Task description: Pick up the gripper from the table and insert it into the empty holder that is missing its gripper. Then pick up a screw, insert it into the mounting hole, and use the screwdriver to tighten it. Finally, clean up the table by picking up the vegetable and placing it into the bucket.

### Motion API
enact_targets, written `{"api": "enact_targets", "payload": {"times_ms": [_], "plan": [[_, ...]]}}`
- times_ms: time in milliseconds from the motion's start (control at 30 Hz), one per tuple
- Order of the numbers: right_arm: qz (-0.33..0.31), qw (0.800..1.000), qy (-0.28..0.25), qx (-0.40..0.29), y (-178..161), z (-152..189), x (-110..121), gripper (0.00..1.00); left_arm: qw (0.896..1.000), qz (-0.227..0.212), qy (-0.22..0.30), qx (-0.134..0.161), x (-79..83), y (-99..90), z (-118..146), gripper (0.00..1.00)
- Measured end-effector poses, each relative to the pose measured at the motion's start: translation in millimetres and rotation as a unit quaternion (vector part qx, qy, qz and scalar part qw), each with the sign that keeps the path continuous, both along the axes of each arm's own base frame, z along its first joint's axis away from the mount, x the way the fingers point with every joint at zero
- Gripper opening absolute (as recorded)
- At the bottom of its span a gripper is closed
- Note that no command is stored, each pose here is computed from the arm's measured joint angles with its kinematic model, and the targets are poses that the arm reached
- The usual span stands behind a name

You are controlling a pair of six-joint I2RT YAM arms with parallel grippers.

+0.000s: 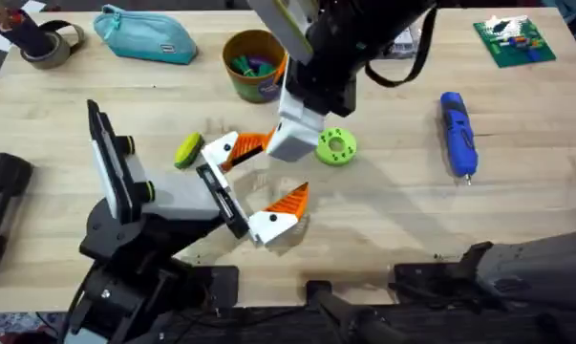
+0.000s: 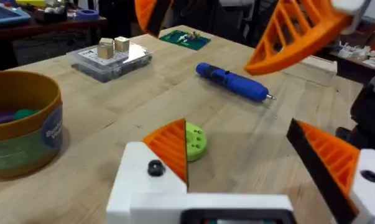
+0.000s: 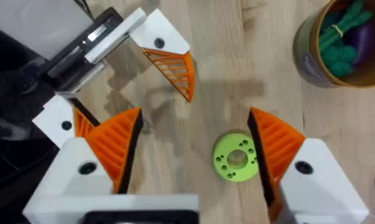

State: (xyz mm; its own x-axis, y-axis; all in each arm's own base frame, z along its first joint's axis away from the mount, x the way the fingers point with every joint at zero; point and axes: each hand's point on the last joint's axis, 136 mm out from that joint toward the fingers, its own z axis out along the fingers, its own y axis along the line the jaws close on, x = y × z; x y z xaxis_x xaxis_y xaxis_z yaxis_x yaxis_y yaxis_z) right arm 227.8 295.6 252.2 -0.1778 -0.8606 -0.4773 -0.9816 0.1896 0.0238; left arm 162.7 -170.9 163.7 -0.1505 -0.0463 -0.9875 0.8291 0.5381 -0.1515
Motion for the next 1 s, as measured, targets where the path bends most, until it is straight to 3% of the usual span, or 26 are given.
{"api": "enact_targets", "payload": {"times_ms": [1000], "plan": [[0.038,0.999,0.007,-0.026,-10.5,-6.2,-11.3,0.997,1.000,0.000,-0.006,-0.002,0.1,0.0,2.4,0.986]]}}
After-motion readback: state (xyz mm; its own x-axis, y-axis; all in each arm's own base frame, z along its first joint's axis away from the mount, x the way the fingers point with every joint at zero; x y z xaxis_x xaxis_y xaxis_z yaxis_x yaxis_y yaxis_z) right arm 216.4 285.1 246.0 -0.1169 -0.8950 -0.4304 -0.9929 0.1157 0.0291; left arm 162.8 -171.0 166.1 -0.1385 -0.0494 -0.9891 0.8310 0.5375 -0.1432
